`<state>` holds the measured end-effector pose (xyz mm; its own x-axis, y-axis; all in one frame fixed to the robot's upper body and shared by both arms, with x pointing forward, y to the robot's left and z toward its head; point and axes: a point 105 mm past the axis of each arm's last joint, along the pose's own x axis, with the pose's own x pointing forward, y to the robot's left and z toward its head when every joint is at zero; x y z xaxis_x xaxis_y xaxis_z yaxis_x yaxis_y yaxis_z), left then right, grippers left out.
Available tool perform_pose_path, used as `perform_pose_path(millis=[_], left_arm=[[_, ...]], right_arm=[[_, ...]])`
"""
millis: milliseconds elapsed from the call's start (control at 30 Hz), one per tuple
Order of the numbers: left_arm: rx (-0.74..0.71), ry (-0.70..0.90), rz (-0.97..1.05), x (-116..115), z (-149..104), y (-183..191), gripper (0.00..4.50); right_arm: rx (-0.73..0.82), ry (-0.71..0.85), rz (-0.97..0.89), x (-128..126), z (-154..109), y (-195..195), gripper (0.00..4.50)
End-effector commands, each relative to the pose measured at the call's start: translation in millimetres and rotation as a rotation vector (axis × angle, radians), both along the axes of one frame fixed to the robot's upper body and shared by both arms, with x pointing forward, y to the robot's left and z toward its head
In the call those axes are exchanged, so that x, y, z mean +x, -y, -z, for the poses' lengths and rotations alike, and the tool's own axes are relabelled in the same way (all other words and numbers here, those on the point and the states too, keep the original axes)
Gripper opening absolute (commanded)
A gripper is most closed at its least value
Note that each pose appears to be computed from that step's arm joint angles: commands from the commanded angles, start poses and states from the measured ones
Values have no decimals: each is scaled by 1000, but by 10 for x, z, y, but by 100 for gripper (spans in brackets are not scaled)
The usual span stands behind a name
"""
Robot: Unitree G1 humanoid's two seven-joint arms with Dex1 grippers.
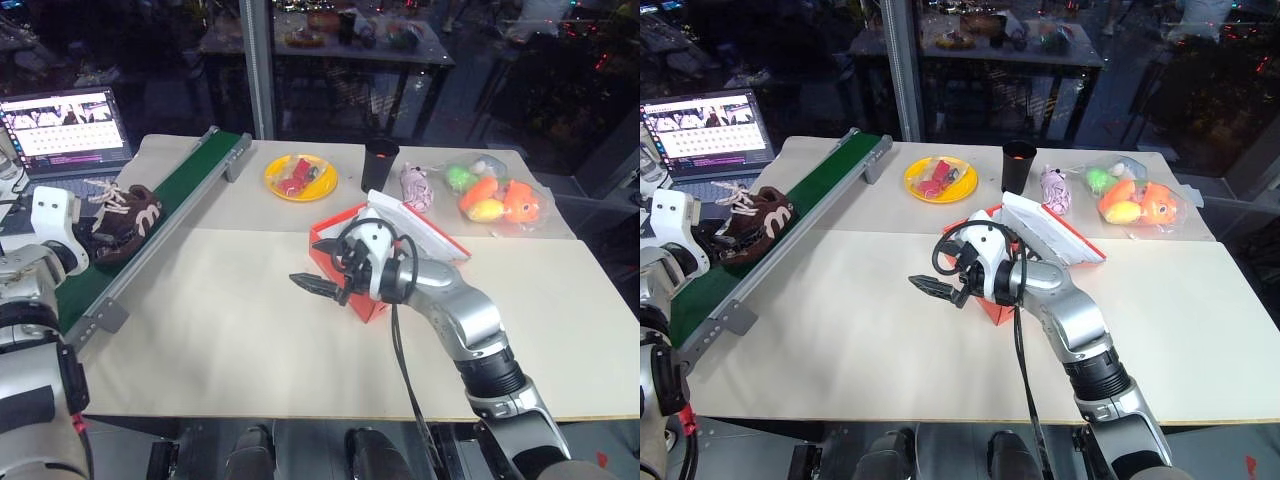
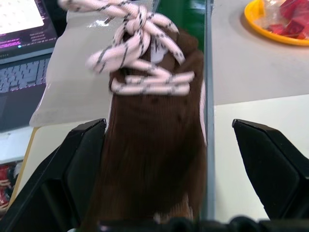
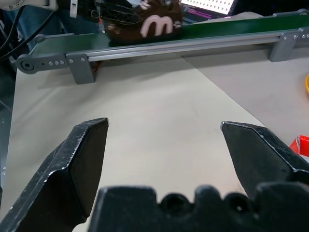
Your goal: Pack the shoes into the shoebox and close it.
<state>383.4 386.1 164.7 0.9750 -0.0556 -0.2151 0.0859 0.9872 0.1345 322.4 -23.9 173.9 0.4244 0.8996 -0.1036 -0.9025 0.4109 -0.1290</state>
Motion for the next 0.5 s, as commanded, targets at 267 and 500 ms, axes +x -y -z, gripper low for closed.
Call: perform_pose_path(millis=[267, 500], left_arm=[[-2, -29, 27, 32, 92, 86, 287], [-48, 103, 102, 180, -231, 317, 72]], right_arm=[[-7, 46, 11, -41, -121, 55, 450], [6, 39, 26, -20, -126, 54, 450]])
